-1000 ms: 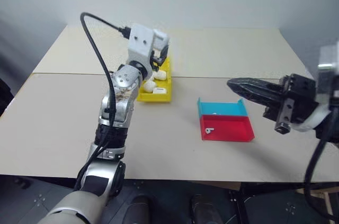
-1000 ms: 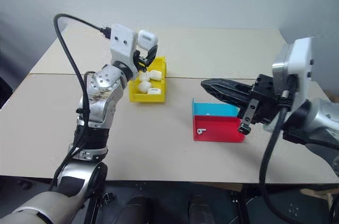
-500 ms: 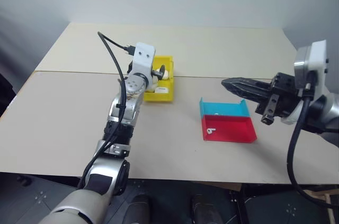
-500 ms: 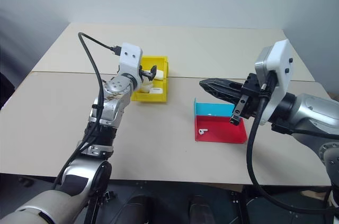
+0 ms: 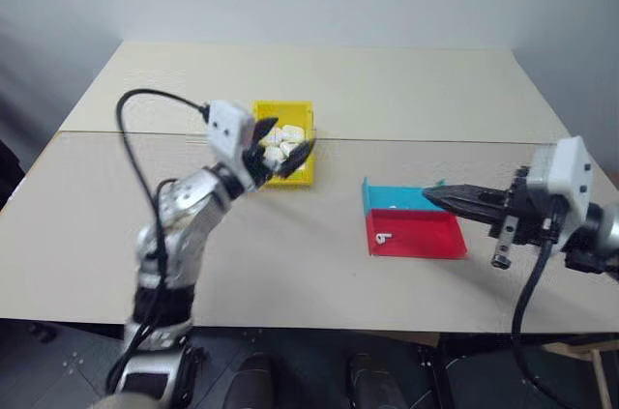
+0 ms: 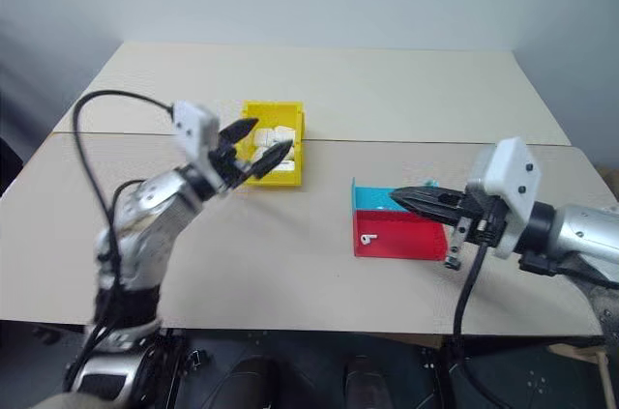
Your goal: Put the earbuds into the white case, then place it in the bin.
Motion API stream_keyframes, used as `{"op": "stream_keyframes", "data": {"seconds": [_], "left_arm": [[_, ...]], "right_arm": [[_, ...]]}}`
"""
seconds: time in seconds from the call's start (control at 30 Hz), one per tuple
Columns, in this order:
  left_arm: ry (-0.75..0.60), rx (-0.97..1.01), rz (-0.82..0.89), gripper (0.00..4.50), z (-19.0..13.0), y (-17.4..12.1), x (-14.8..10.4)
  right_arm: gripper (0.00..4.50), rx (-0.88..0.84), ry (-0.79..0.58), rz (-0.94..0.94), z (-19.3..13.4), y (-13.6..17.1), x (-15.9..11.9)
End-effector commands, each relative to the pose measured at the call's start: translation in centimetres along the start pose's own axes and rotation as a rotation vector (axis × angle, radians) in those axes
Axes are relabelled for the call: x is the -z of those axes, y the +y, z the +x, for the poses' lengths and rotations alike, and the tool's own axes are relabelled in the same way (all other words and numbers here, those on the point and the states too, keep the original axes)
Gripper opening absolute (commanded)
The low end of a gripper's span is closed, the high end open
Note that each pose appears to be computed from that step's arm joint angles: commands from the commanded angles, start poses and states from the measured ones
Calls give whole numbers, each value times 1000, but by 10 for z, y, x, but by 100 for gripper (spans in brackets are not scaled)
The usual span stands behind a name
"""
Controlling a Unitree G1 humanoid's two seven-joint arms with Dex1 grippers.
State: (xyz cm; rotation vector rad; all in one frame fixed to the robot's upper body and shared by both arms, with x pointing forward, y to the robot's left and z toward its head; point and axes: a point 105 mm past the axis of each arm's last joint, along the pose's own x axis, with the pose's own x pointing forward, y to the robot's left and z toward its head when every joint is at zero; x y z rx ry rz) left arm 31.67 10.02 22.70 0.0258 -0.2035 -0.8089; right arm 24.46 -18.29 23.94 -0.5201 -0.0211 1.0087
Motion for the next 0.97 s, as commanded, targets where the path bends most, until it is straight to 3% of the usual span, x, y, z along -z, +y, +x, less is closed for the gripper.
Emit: {"op": "stream_keyframes", "data": {"seconds": [0.03, 0.2, 0.47, 0.97], "left_arm": [[5, 70, 49, 445, -33, -19, -18], [113, 47, 79, 445, -75, -28, -11], [216, 10, 88, 445, -110, -33, -5], [227, 36, 80, 445, -115, -35, -9]], "right_arm": [[0, -47, 34, -105, -21, -14, -1], [0, -94, 106, -121, -45, -38, 18], [0, -159, 171, -109, -71, -44, 39], [0, -155, 204, -117, -76, -44, 44]]}}
